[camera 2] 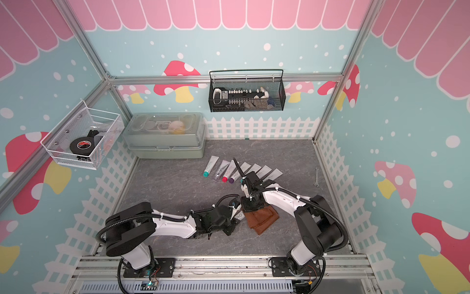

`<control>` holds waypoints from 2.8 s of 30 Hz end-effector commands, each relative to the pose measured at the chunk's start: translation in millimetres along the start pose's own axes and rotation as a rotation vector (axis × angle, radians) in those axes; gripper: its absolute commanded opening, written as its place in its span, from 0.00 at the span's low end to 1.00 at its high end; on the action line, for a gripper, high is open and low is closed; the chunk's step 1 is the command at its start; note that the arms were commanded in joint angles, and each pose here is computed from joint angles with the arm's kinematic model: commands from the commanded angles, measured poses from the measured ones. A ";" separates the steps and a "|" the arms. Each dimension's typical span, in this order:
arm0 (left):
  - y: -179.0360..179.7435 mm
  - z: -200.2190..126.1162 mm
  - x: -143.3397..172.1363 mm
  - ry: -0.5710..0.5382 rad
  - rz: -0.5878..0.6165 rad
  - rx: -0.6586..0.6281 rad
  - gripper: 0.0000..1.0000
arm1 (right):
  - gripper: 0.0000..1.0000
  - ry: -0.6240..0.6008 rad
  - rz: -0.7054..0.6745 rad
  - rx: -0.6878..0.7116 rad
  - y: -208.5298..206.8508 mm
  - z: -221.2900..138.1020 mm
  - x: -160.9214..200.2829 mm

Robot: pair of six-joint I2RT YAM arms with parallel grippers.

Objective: Wipe the surface of the toothpaste tube
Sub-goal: Wipe the dirt from the toothpaste tube.

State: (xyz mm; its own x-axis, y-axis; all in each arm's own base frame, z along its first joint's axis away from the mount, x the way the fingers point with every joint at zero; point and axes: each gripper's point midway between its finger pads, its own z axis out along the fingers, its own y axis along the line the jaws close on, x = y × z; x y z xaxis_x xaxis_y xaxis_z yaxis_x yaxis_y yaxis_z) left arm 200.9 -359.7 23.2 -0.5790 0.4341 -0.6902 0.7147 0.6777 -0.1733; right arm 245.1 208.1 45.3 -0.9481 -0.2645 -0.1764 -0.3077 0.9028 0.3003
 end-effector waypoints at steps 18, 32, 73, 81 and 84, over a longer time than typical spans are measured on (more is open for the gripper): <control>7.2 -0.3 7.6 0.009 -0.004 -0.023 0.24 | 0.10 0.031 0.059 0.431 -94.9 -8.9 -0.1; 6.2 3.3 7.6 0.016 0.000 -0.021 0.24 | 0.11 -0.001 0.006 -0.020 0.3 0.4 -11.0; 8.7 -0.7 6.0 0.006 -0.004 -0.031 0.23 | 0.10 0.093 0.032 0.225 -54.0 19.7 22.2; 10.0 -1.3 7.4 0.007 -0.003 -0.036 0.23 | 0.10 0.093 0.054 0.477 -101.5 6.9 21.9; 10.6 -2.5 7.0 0.003 -0.006 -0.037 0.23 | 0.10 0.079 0.078 0.482 -107.7 2.5 18.8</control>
State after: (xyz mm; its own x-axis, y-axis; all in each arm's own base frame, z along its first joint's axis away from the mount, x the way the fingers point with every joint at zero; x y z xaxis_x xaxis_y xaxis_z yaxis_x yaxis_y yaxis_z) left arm 202.5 -359.1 23.5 -0.5800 0.4238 -0.6957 0.7097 0.6822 -0.1760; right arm 284.7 158.2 29.7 -0.9459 -0.2182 -0.2401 -0.2295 0.9731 0.0197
